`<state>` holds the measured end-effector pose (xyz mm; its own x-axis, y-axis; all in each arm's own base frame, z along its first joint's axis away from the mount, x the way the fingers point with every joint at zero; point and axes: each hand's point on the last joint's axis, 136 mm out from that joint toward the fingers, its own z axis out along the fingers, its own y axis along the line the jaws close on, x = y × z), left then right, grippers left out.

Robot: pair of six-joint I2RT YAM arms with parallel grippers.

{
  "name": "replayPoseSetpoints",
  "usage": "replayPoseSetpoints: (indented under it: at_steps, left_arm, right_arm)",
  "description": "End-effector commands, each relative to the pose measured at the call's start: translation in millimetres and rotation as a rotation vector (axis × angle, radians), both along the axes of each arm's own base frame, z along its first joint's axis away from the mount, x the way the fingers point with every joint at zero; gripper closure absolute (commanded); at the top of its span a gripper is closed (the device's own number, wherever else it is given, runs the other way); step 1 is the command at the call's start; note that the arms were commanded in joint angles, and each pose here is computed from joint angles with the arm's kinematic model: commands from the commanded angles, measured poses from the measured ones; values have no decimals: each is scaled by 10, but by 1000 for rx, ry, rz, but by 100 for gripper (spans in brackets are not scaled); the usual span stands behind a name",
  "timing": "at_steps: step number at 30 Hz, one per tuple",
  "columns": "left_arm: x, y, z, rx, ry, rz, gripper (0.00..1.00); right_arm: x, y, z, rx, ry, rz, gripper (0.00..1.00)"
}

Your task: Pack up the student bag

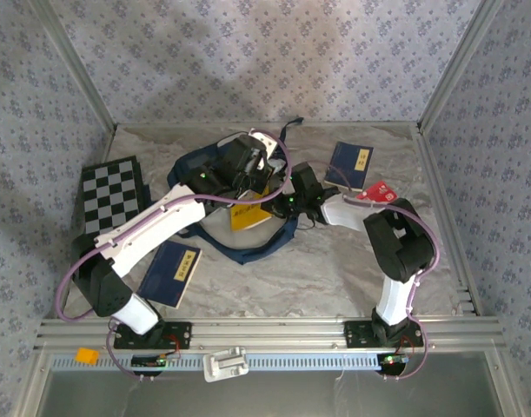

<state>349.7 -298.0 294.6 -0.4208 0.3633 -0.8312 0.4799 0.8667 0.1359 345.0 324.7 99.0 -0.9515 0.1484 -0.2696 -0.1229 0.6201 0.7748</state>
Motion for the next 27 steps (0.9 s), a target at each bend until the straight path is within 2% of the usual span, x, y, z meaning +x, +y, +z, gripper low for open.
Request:
replayPoseSetpoints:
  at_steps: [1, 4, 8, 10, 12, 13, 17, 21, 24, 27]
  left_arm:
    - [-75, -28, 588, -119, -130, -56, 100]
    - [-105, -51, 569, -122, -124, -84, 100]
    - [-135, -58, 522, -133, -110, -114, 100]
    - [-132, -24, 514, -134, -107, -105, 100]
    - [-127, 7, 510, -134, -107, -99, 100]
    - [-125, 22, 511, -134, -107, -96, 100]
    - [-110, 83, 495, -132, -105, -82, 100]
    - [-92, 140, 451, -124, -101, -63, 100]
    - [-98, 142, 418, -130, -93, -62, 100]
    - [-99, 134, 408, -140, -90, -64, 100]
  right_arm:
    - [-300, 225, 144, 49, -14, 115, 89]
    - [-367, 394, 133, 41, -16, 185, 90]
    - [-103, 335, -61, 18, 16, 145, 87]
    - [37, 240, -114, -15, 4, 93, 75]
    - [97, 189, -116, -37, -14, 75, 59]
    - [92, 175, -123, -50, -16, 73, 55]
    - [-84, 56, -145, -136, -29, 72, 46]
    - [-302, -254, -189, -325, -37, 29, 40]
    - [-471, -297, -214, -376, -15, 47, 37]
    - [-636, -130, -275, -368, 5, 104, 38]
